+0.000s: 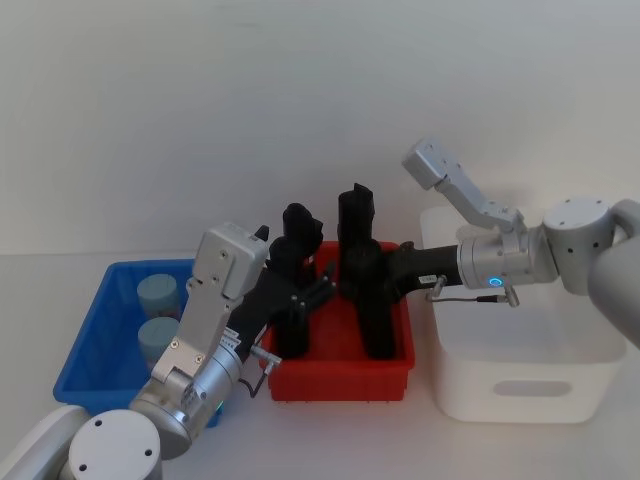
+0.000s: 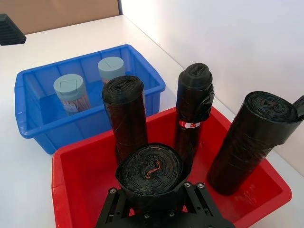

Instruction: Pick the cotton swabs from the blue box and place them into the white box.

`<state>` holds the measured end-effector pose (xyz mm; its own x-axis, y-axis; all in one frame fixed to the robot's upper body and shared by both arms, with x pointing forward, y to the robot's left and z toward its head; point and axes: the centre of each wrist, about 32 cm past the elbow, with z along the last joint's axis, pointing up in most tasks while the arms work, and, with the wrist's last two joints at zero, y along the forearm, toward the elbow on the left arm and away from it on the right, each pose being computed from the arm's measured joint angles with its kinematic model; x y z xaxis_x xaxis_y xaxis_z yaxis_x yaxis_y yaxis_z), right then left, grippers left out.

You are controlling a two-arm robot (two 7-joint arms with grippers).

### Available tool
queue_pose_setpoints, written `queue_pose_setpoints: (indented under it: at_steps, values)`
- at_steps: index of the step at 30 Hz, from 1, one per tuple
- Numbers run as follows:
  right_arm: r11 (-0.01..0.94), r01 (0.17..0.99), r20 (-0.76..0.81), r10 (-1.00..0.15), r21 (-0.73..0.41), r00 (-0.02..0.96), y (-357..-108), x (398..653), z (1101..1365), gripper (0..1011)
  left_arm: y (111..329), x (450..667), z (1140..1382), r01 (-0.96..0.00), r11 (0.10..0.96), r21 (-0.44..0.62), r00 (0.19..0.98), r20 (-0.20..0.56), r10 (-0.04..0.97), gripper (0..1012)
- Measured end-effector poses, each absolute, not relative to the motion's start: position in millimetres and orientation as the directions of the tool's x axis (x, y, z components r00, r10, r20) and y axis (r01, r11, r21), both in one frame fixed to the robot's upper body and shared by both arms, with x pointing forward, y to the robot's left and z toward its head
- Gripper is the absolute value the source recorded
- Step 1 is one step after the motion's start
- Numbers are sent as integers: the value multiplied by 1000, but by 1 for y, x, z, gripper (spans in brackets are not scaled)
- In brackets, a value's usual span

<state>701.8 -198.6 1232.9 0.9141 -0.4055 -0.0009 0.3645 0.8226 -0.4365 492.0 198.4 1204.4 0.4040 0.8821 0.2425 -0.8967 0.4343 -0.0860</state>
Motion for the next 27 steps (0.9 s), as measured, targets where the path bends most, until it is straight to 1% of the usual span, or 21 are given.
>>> queue_pose_setpoints:
  at_steps: [27]
  values:
    - [822, 365, 2, -405, -438, 914, -198, 702, 1233, 446, 198, 492, 1204, -897, 434, -86, 404, 242, 882, 1004]
